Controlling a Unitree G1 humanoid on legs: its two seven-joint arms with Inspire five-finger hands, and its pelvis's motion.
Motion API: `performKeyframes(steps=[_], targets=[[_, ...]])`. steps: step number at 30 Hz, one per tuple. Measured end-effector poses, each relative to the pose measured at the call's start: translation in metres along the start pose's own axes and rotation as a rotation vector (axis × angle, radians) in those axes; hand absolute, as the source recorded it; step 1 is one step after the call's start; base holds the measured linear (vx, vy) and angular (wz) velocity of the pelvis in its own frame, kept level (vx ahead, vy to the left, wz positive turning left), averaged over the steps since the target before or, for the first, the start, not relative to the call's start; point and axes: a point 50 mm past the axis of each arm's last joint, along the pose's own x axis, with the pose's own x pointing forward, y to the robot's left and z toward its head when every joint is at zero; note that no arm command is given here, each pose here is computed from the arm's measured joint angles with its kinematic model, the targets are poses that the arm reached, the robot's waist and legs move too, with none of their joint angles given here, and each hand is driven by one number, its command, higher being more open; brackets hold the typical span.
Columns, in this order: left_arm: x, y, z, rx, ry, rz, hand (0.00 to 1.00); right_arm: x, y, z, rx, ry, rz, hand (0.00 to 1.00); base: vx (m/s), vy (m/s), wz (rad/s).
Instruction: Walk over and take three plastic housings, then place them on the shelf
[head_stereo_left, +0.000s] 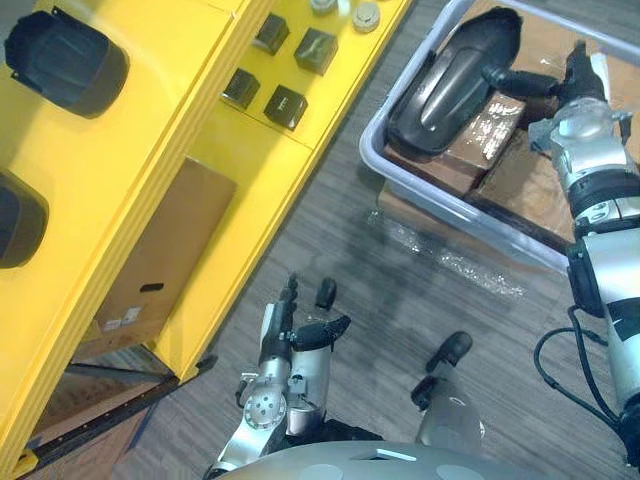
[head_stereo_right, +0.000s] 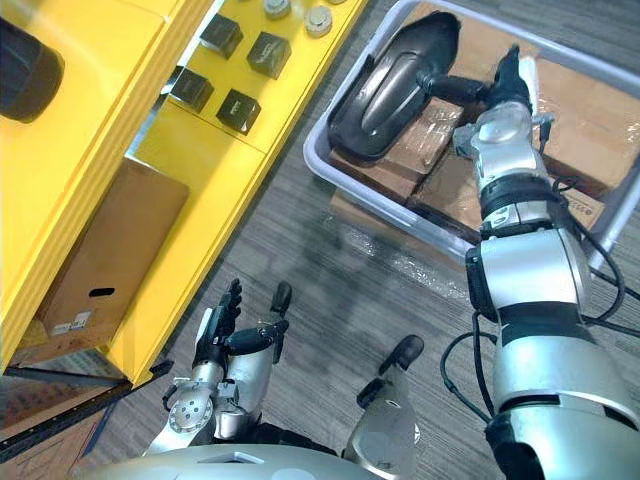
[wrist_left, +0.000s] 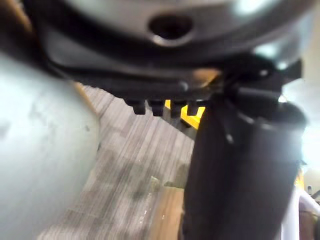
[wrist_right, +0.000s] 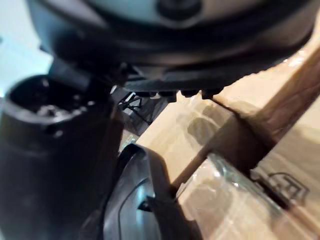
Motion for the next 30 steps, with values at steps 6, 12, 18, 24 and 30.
performKeyframes(steps=[6, 12, 18, 24, 30], targets=[[0.0, 0.0, -0.001, -0.029, -0.008, 0.0, 1.0, 0.0, 0.003, 0.014, -0.151, -0.06, 0.047, 1.0, 0.0, -0.008, 0.04], [0.001, -0.002, 0.0, -0.029, -0.013, -0.009, 1.0, -0.001, 0.005, 0.001, -0.362, 0.052, 0.037, 1.0, -0.01, -0.005, 0.02], [0.0, -0.002, -0.002, -0.02, -0.011, -0.004, 1.0, -0.003, 0.013, -0.003, -0.419, 0.114, 0.028, 0.0, -0.03, -0.011, 0.0], [0.0, -0.003, -0.004, -0.016, -0.009, -0.004, 1.0, -0.003, 0.007, -0.002, -0.469, 0.125, -0.028, 0.0, -0.04, -0.023, -0.04], [0.0, -0.002, -0.005, -0.017, -0.007, -0.004, 1.0, -0.003, 0.003, -0.005, -0.47, 0.151, -0.043, 0.0, -0.01, -0.004, 0.0]])
